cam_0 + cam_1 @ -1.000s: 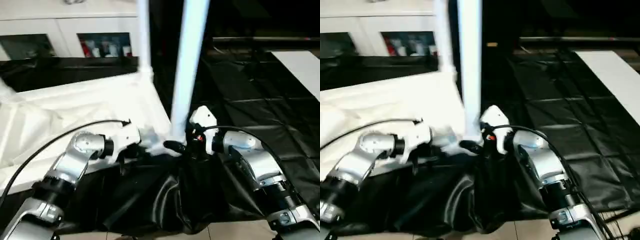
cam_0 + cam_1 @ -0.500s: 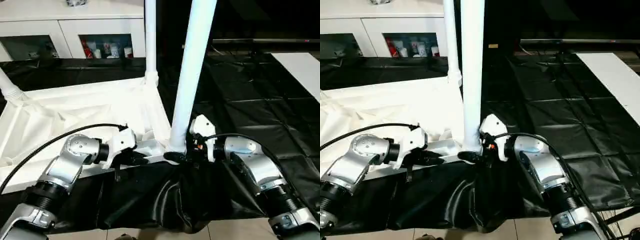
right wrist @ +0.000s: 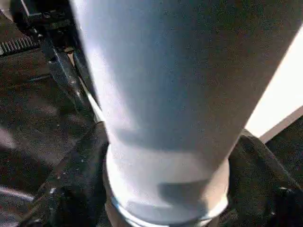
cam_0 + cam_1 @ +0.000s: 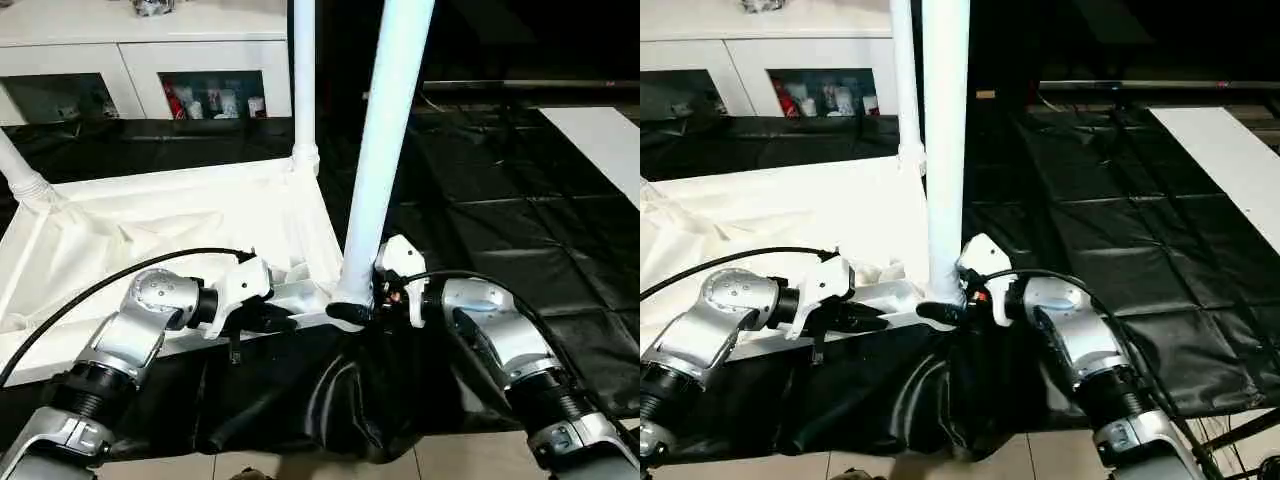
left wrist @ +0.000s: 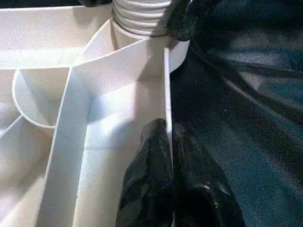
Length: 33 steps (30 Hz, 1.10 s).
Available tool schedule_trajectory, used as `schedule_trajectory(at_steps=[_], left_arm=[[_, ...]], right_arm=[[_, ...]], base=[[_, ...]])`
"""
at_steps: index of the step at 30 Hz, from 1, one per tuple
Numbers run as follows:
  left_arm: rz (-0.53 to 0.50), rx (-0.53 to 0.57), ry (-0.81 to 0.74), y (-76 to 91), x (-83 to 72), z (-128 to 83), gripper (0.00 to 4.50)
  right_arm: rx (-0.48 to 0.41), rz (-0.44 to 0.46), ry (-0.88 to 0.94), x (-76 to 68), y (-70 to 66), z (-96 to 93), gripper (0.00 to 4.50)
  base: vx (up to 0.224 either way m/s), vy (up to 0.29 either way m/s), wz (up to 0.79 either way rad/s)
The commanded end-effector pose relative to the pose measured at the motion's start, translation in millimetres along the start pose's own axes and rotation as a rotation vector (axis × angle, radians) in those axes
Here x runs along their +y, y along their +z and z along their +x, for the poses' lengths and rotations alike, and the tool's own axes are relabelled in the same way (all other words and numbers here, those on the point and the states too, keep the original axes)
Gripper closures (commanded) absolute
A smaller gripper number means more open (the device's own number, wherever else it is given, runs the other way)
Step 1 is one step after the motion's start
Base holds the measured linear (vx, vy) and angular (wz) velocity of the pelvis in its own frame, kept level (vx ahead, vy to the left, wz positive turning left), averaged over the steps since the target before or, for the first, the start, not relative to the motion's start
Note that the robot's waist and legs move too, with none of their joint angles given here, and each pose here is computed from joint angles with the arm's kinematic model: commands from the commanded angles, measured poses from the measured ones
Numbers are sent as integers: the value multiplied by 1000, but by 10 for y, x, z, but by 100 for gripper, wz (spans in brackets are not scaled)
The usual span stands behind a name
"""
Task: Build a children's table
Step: Rotate leg to tighten
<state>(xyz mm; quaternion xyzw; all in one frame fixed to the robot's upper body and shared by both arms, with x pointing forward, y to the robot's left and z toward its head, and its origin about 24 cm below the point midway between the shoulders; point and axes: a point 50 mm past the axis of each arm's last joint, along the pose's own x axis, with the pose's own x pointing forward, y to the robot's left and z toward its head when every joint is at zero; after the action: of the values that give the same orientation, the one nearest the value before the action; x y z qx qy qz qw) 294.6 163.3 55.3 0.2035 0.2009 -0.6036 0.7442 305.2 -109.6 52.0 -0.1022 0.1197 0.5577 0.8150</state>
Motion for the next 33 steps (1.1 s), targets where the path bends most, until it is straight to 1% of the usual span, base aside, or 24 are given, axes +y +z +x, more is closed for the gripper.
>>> schedule_trajectory(at_steps=[1,3,5,12,15,16,17,18,19,20,21,22,25,27,29,33], left_arm=[[45,-83,-5,162,31,-13,450],[43,-79,-4,152,36,-19,450],[41,-76,-3,142,41,-25,450],[38,-66,1,118,41,-45,450],[31,-64,14,103,47,-29,450],[16,-46,63,59,77,17,450],[16,-46,63,59,77,17,450],[-8,-36,137,23,127,65,450],[-37,-32,181,4,158,98,450],[-89,-30,260,-11,213,176,450],[-92,-30,266,-12,216,182,450],[-122,-19,316,-1,248,263,450],[-140,-6,342,12,263,312,450],[-204,-6,409,97,314,462,450],[-243,-1,452,159,345,573,450],[-280,23,497,234,372,757,450]], right_arm=[[-4,-31,-11,-52,64,-10,147],[-4,-27,-11,-52,59,-10,164],[-3,-27,-10,-48,48,-6,172],[-1,-25,-8,-27,13,20,176],[1,-3,-43,-34,-22,31,176],[7,48,-139,-66,-96,67,176],[7,48,-139,-66,-96,67,176],[5,110,-232,-91,-155,108,176],[-2,150,-282,-99,-182,140,176],[3,219,-391,-115,-241,212,176],[4,224,-399,-116,-245,218,176],[23,277,-493,-121,-294,287,176],[32,302,-536,-119,-310,330,176],[52,361,-633,-112,-300,473,177],[61,398,-681,-97,-270,581,177],[52,428,-726,-69,-187,748,177]], base=[[0,0,0],[0,0,0],[0,0,0],[0,0,0],[0,0,0],[0,0,0],[0,0,0],[0,0,0],[0,0,0],[0,0,0],[0,0,0],[0,0,0],[0,0,0],[0,0,0],[0,0,0],[0,0,0]])
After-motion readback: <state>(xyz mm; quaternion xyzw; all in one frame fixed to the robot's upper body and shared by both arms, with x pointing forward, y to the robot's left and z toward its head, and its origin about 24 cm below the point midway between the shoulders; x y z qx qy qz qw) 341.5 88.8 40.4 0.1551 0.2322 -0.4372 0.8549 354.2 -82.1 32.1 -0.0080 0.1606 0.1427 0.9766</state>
